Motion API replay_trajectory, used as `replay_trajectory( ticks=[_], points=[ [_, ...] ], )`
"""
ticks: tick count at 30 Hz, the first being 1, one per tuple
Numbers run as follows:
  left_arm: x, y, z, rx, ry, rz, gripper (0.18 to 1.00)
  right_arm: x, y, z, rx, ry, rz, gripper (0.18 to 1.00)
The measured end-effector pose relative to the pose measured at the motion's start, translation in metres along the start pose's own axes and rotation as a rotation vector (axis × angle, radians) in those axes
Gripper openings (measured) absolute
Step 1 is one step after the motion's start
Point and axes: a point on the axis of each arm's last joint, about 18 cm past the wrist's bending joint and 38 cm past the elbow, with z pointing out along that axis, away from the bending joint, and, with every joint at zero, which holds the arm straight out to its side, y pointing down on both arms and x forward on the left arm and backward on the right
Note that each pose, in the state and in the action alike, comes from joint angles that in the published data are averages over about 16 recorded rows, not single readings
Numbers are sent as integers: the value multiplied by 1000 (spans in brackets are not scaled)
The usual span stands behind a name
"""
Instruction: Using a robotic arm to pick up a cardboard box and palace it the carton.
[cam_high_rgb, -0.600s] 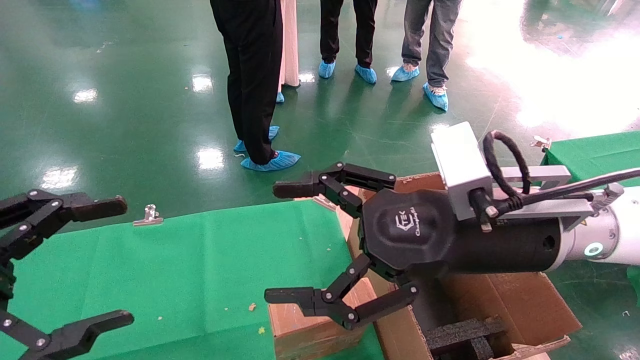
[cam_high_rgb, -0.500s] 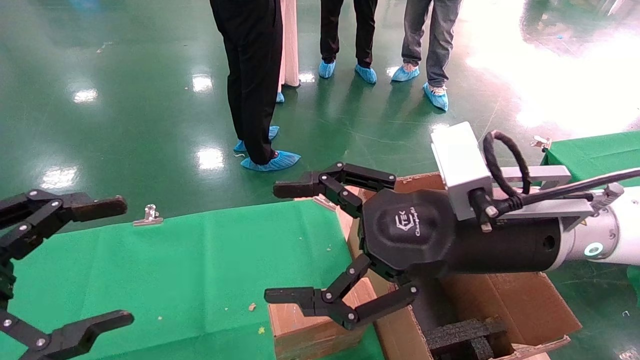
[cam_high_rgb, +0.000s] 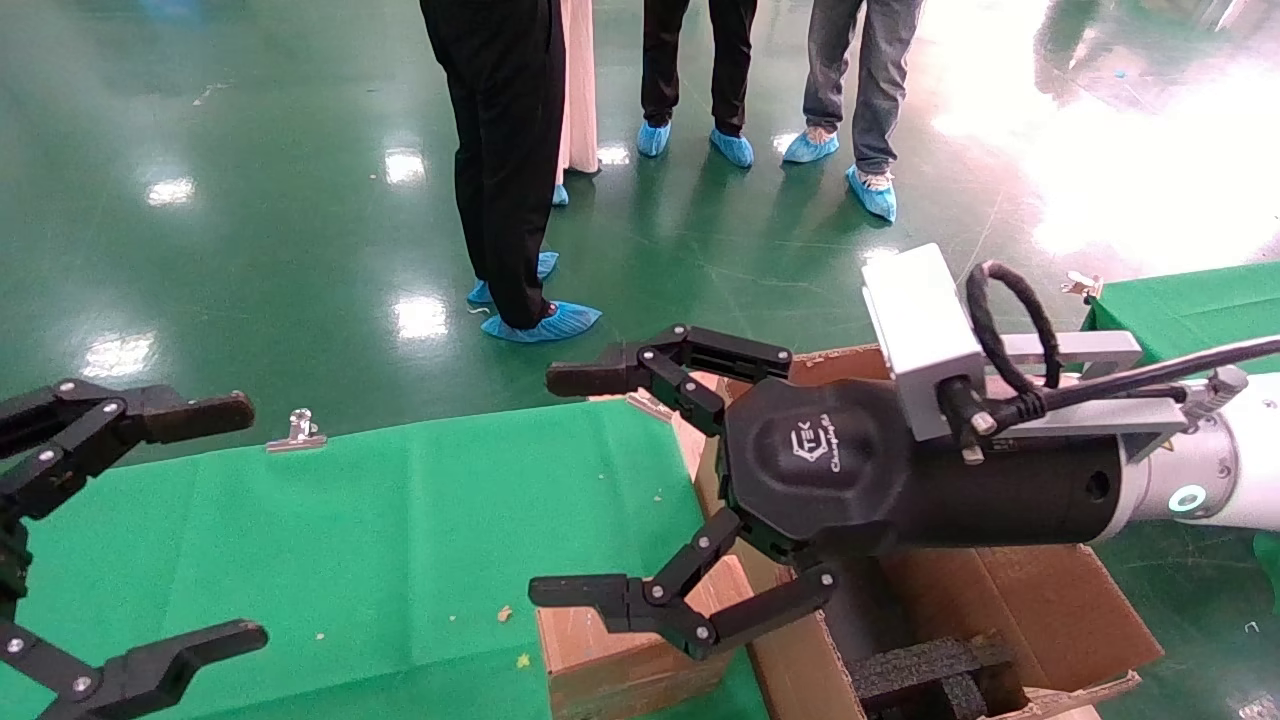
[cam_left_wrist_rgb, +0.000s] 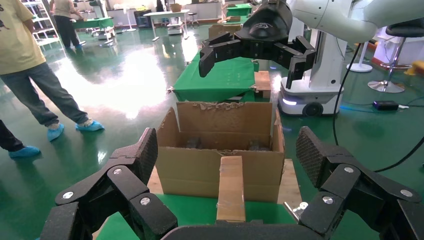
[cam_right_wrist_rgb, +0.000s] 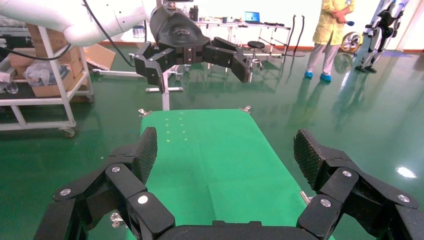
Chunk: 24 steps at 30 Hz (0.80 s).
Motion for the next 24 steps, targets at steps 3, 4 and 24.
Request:
replay_trajectory(
  ticks=[3,4,24],
  points=[
    [0,0,0,0,0,0,996,0,0,0,-3,0,-1,1001],
    [0,0,0,0,0,0,995,0,1,0,-6,0,-1,1001],
    [0,0,0,0,0,0,756,21,50,24,-464,-117,-14,1001]
  ],
)
